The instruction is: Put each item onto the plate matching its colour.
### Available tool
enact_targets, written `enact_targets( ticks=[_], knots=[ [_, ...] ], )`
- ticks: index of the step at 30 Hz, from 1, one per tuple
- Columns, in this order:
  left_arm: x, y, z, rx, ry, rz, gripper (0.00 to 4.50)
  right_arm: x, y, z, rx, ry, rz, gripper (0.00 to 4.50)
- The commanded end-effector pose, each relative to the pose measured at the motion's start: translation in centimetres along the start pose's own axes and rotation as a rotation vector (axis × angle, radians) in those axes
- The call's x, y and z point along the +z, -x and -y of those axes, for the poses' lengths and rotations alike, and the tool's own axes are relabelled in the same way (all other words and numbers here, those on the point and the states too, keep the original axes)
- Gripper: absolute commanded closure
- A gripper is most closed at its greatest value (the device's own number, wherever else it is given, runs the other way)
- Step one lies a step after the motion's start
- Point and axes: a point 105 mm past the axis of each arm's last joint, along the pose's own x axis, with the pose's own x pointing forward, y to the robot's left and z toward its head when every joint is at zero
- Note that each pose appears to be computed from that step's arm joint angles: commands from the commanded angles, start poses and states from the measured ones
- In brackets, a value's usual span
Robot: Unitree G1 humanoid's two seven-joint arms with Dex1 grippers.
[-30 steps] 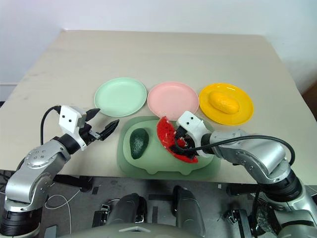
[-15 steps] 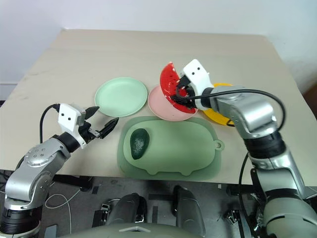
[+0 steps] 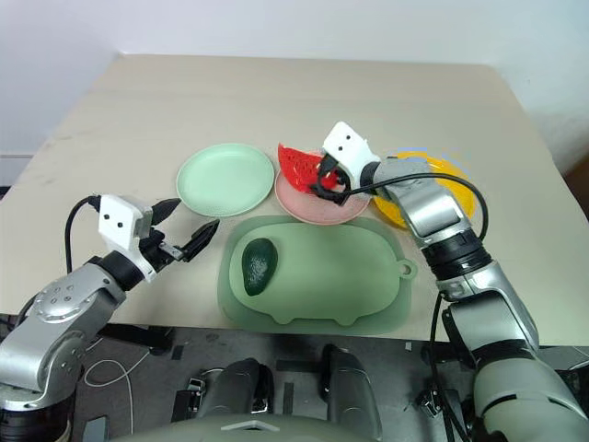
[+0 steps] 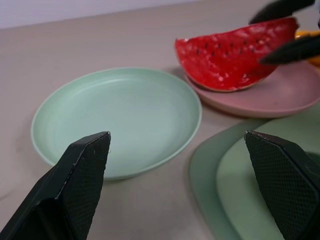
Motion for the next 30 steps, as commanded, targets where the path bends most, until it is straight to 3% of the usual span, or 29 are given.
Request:
enact_targets(
  ticks=[1,4,8,17,23,30],
  knots=[
    [1.9,0.3,2.2,-0.076,0.001,0.043,0.0,2.3,3.6,2.3,-0.075,0.021,0.125,0.04],
    [2.4,0.4,4.3,-0.152,0.059,0.045,0.0,2.7,6.6,2.2,-0.051,0.006,0.216,0.04],
    [1.7,0.1,5.7,-0.193,0.049,-0.034,0.0,1.4,9.1,0.7,0.032,-0.062,0.219,0.04],
    [-0.5,-0.7,7.3,-0.267,0.01,-0.198,0.0,2.1,9.4,-3.0,0.155,-0.152,0.286,0.04],
    [-2.3,-1.2,7.6,-0.298,-0.016,-0.29,0.0,0.1,11.5,-9.0,0.471,-0.196,0.175,0.04],
    [-3.5,-2.3,7.7,-0.324,-0.041,-0.337,0.0,-0.4,11.1,-10.4,0.474,-0.277,0.191,0.04]
  ],
)
